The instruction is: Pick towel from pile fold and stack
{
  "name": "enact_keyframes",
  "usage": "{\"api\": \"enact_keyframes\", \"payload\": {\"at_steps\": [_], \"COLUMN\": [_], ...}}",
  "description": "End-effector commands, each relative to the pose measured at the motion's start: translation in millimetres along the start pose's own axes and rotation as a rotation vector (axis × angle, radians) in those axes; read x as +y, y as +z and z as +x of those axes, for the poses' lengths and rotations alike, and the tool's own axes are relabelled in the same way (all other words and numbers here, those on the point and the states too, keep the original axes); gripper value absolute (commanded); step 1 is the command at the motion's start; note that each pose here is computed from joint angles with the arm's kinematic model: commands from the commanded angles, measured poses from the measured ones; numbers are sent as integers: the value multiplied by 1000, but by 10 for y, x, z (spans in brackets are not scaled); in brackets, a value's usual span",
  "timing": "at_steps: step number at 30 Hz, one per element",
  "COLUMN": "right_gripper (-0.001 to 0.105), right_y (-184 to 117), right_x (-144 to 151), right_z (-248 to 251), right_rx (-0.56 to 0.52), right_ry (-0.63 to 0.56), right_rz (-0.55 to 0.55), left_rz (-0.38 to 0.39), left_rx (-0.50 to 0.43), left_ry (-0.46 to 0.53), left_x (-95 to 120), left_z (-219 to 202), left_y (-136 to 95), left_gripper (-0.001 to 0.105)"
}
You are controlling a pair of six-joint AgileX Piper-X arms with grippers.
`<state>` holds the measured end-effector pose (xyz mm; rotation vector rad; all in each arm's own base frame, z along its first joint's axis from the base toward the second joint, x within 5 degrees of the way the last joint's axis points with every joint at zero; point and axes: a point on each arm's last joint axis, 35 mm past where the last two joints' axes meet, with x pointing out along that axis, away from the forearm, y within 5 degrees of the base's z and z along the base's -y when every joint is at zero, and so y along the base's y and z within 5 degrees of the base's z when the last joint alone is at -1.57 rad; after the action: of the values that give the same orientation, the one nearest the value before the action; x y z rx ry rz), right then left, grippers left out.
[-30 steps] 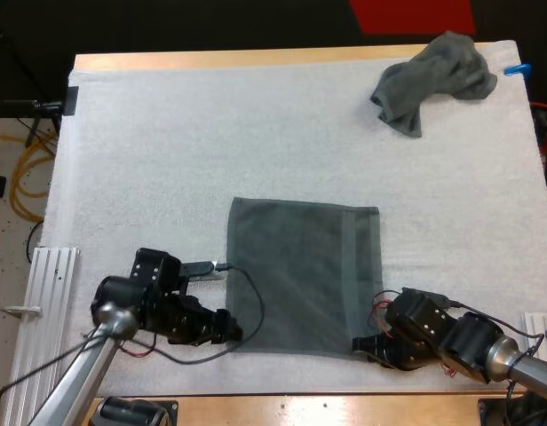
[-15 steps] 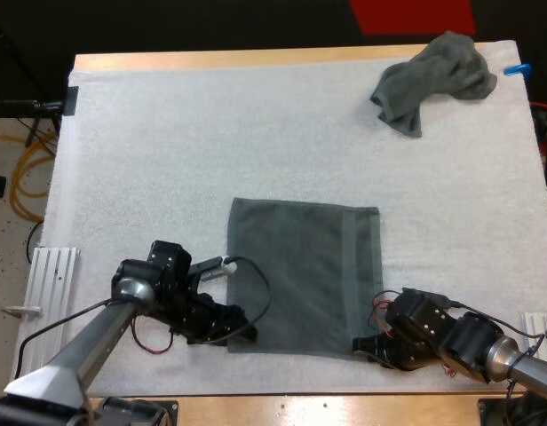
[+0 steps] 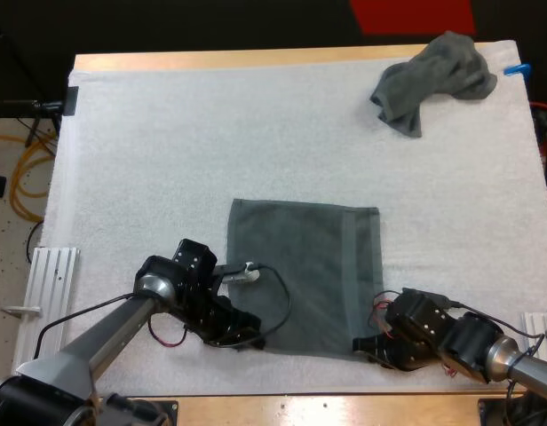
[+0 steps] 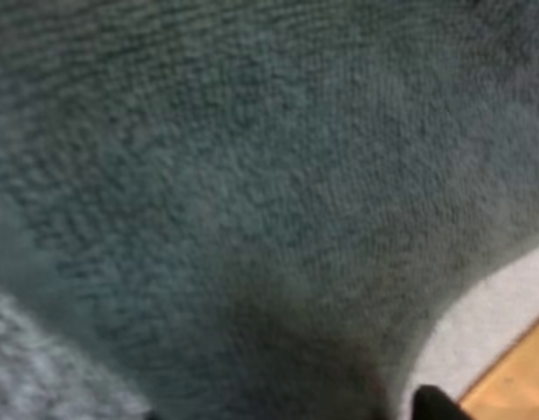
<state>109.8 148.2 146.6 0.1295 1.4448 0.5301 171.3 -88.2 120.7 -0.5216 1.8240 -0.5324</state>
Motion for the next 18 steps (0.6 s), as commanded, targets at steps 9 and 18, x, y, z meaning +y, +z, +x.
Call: {"api": "enact_keyframes", "payload": {"at_steps": [9, 18], "right_gripper": [0, 0], "right_y": [-37, 35], "right_x": [5, 189], "right_z": [-99, -487], "right_rx": [55, -20], "right_ry": [-38, 28], "right_rz": [-67, -112], "left_rz": [17, 128], "left_rx": [62, 115], "left_ry": [80, 86], "left_x": [29, -240], "left_z": [27, -93], "left_y": [-174, -547], "left_gripper": [0, 0]}}
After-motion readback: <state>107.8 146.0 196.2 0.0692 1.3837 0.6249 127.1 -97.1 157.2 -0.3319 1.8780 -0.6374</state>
